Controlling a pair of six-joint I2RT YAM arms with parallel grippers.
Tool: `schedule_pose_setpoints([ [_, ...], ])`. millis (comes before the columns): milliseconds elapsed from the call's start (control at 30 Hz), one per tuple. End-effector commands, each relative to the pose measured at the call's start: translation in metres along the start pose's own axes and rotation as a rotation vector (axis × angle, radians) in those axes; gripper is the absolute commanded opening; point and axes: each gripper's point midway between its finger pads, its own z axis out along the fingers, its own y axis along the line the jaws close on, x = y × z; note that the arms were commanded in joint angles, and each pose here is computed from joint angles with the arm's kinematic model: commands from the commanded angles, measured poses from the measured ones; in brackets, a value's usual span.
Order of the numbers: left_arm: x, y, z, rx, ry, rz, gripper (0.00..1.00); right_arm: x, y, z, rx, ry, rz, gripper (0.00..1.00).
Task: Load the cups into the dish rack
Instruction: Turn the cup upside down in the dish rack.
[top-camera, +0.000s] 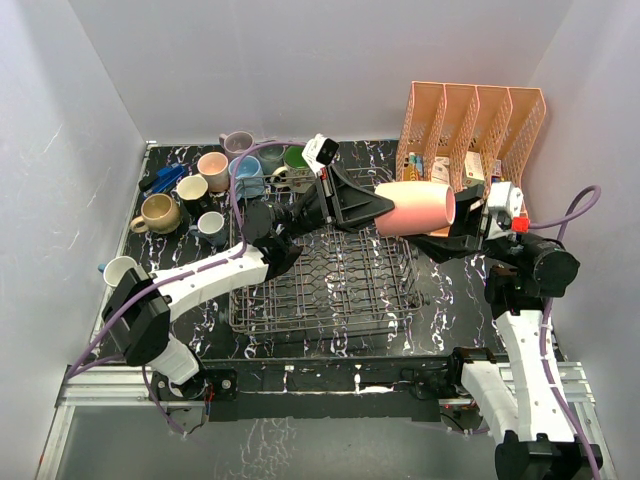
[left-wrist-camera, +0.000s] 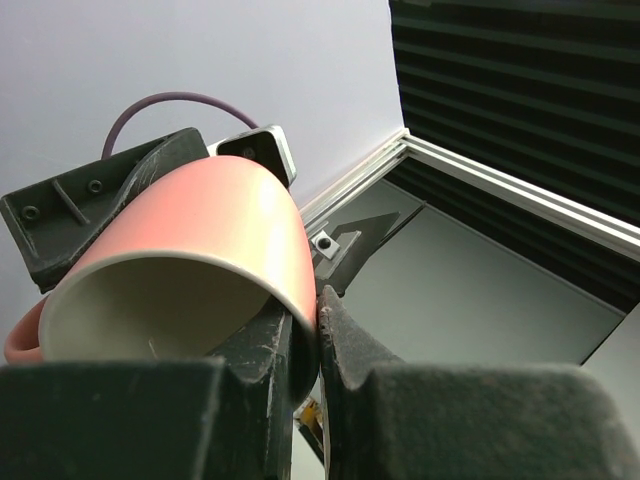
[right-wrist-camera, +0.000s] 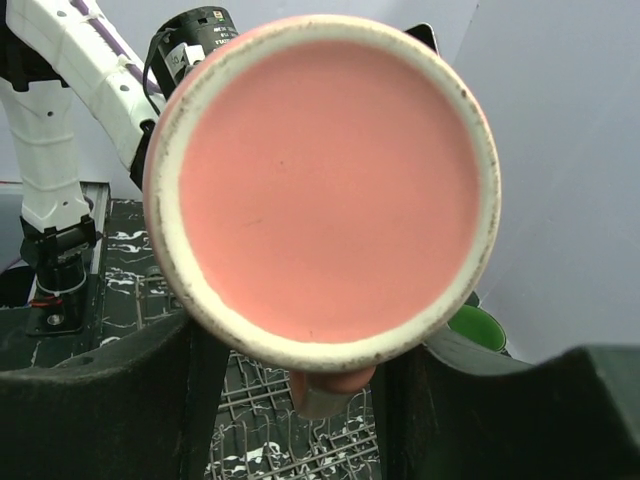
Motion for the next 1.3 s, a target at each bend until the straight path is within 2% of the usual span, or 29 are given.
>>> schedule_pose_setpoints([
  [0, 0.005, -0.064, 0.007, 0.205, 0.013, 0.092, 0.00, -0.008, 0.001, 0.002, 0.002, -0.025, -0.025, 0.54],
  [167, 0.005, -0.063, 0.008, 0.200, 0.013, 0.091, 0.00, -0.005, 0.001, 0.002, -0.004, -0.007, -0.032, 0.54],
  [267, 0.006, -0.061, 0.007, 0.195, 0.013, 0.088, 0.00, -0.003, 0.002, 0.002, -0.013, 0.005, -0.041, 0.50],
  [500, 0.006, -0.058, 0.007, 0.188, 0.013, 0.085, 0.00, 0.000, 0.002, 0.001, -0.022, 0.025, -0.045, 0.36],
  [733, 0.006, -0.051, 0.004, 0.174, 0.007, 0.076, 0.00, -0.003, 0.004, 0.002, -0.028, 0.034, -0.036, 0.12],
  [800, 0.006, -0.048, 0.002, 0.168, 0.001, 0.073, 0.01, -0.003, 0.003, 0.002, -0.025, 0.038, -0.017, 0.08],
  [900, 0.005, -0.044, -0.001, 0.159, -0.011, 0.066, 0.16, -0.005, 0.002, 0.003, -0.016, 0.041, 0.021, 0.08],
  [1100, 0.001, -0.039, -0.017, 0.136, -0.056, 0.081, 0.52, -0.004, 0.001, 0.003, -0.002, 0.049, 0.083, 0.08],
  [1267, -0.012, -0.029, -0.042, 0.045, -0.119, 0.138, 0.66, 0.003, -0.003, 0.002, 0.015, 0.062, 0.103, 0.08],
])
